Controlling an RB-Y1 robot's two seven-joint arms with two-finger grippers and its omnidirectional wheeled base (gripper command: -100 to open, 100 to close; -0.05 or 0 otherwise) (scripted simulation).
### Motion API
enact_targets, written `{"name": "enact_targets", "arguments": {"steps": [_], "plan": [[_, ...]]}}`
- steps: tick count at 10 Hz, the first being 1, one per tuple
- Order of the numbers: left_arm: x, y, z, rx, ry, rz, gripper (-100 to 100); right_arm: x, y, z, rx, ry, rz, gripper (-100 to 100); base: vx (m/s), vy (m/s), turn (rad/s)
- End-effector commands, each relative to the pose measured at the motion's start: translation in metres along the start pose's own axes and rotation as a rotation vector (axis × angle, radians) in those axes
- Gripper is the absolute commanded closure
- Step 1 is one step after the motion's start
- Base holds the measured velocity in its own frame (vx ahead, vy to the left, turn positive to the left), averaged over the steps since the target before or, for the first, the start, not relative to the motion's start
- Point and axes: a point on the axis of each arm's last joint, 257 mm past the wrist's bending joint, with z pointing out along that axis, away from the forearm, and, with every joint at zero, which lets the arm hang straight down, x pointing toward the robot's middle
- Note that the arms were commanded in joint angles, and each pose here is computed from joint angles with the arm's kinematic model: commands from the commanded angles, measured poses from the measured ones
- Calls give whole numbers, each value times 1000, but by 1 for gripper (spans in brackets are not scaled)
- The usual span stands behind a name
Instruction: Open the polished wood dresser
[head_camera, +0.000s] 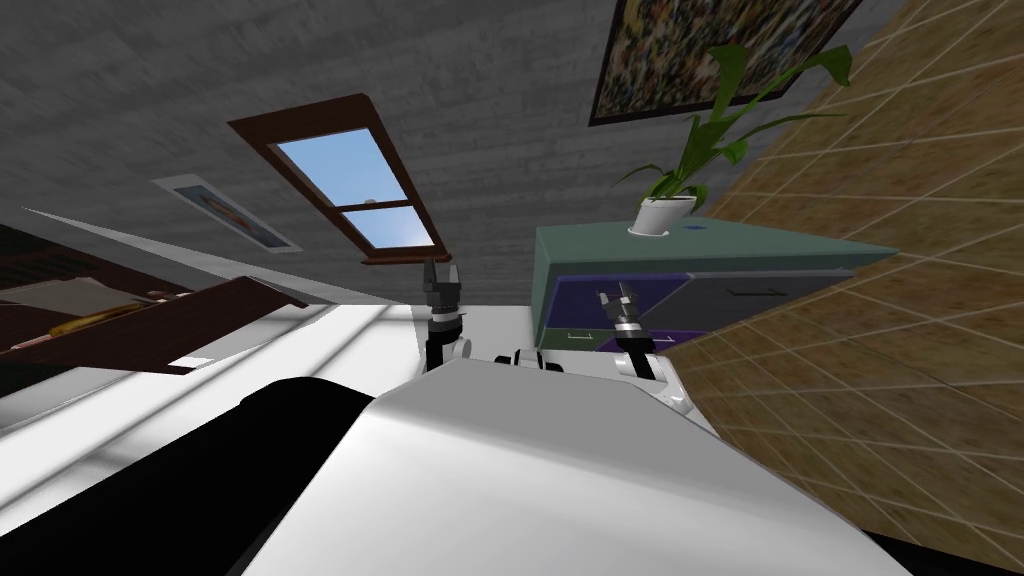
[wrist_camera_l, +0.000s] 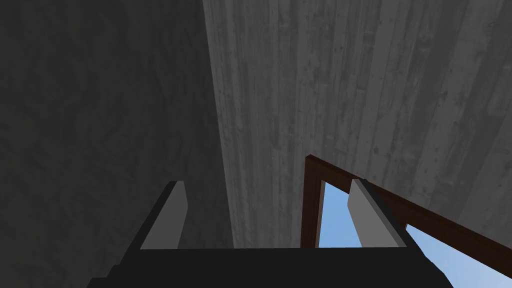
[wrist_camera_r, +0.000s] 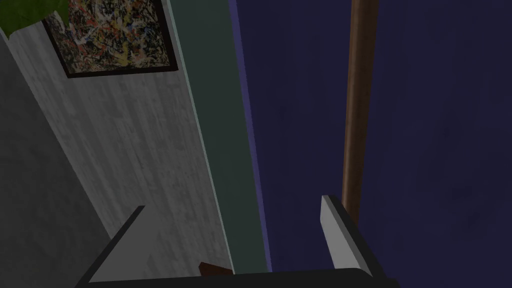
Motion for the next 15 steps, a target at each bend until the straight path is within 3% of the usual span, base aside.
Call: {"name": "enact_targets", "arguments": {"steps": [1, 5, 11, 12, 13, 15], "plan": [[0, 0, 0, 0, 0, 0, 0, 8, 22, -11, -56, 21, -68, -100, -5, 9, 40], [0, 0, 0, 0, 0, 0, 0, 13, 30, -15, -79, 24, -118, -100, -3, 6, 16], [0, 0, 0, 0, 0, 0, 0, 31, 54, -27, -153, 25, -288, -100, -7, 9, 39], [0, 0, 0, 0, 0, 0, 0, 26, 42, -19, -118, 12, -286, -100, -6, 7, 3], [0, 0, 0, 0, 0, 0, 0, 32, 32, -9, -111, 12, -298, -100, 11, 39, 50], [0, 0, 0, 0, 0, 0, 0, 37, 26, -2, -111, 15, -306, -100, 29, 47, 5]]}}
